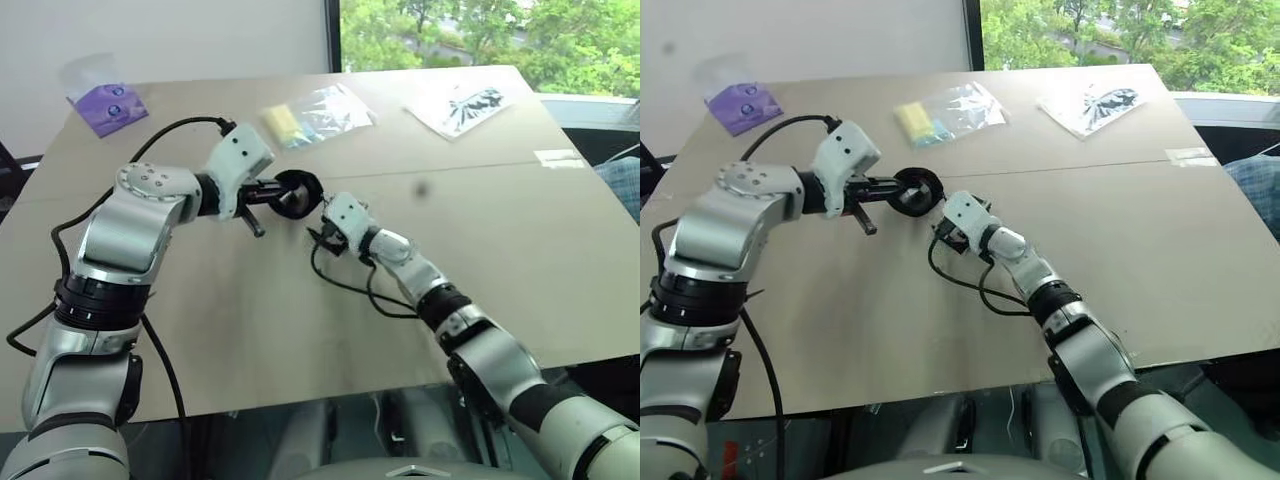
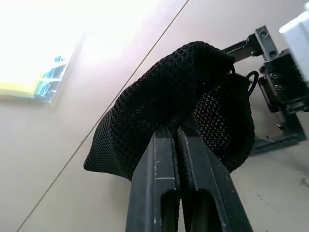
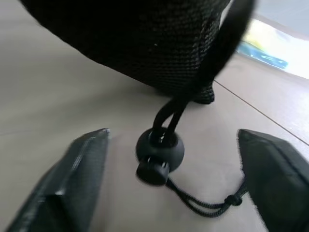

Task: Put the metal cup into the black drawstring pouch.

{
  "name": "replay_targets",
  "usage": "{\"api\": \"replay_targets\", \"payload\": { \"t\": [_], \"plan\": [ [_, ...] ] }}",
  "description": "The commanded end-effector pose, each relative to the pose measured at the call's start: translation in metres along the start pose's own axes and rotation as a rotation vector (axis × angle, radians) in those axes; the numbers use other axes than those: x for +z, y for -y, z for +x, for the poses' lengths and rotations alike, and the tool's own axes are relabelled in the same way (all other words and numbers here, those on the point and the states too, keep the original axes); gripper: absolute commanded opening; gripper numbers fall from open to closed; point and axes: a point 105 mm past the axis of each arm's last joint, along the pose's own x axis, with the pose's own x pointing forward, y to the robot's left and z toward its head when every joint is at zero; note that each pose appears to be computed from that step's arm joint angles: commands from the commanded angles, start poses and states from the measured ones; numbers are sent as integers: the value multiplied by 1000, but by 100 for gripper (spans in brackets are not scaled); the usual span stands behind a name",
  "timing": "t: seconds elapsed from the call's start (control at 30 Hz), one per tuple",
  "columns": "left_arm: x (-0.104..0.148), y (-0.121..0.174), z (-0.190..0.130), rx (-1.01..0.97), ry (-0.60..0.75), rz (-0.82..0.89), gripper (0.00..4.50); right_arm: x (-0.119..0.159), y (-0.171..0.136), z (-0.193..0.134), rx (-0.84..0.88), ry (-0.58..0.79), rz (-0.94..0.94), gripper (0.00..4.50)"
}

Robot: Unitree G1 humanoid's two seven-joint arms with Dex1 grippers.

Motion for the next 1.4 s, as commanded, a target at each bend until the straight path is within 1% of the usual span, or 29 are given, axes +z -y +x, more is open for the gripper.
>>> {"api": "replay_targets", "payload": {
  "t": [0.03,0.07,0.1,0.17,0.2,0.3,0.4,0.5,0.53,0.57,0.6,0.67,0.77,0.83,0.93,1.1,1.27,1.3,1.33,1.4],
  "plan": [
    [13,-7,-15,43,42,24,0,-3,16,-3,-83,14,-5,225],
    [11,-6,-16,46,40,17,0,-3,17,-4,-88,17,-6,158],
    [10,-6,-16,49,37,12,0,-4,19,-5,-96,17,-18,130],
    [7,-7,-17,55,36,-1,0,-5,24,-7,-104,15,-44,38],
    [6,-7,-17,58,36,-9,0,-5,26,-9,-109,20,-49,2],
    [3,-5,-17,54,44,-29,0,-5,37,-15,-125,28,-101,2],
    [-2,4,-15,-6,107,-89,0,0,62,-31,-163,32,-212,2],
    [-18,13,-15,-49,151,-109,0,20,90,-53,-172,25,-399,2],
    [-18,22,-14,-92,178,-130,0,33,101,-63,-163,17,-479,2],
    [-17,28,-12,-120,200,-159,57,44,108,-72,-155,8,-543,0],
    [-9,36,-9,-160,236,-184,89,58,114,-81,-153,4,-597,0],
    [13,50,0,-232,315,-234,175,79,119,-95,-137,-9,-674,0],
    [50,72,22,-327,397,-262,318,99,116,-107,-103,-28,-749,0],
    [69,81,38,-346,422,-251,318,107,113,-112,-84,-41,-782,0],
    [87,85,56,-336,447,-235,318,113,108,-116,-68,-54,-798,0],
    [97,86,70,-329,469,-233,318,115,103,-119,-65,-81,-808,0],
    [106,81,71,-349,505,-325,318,113,103,-121,-75,-107,-817,0],
    [107,81,71,-356,506,-340,269,112,104,-121,-77,-113,-820,0],
    [107,81,71,-363,507,-353,245,112,105,-122,-78,-119,-823,0],
    [111,81,70,-376,516,-374,245,111,106,-122,-83,-127,-826,0]
  ]
}}
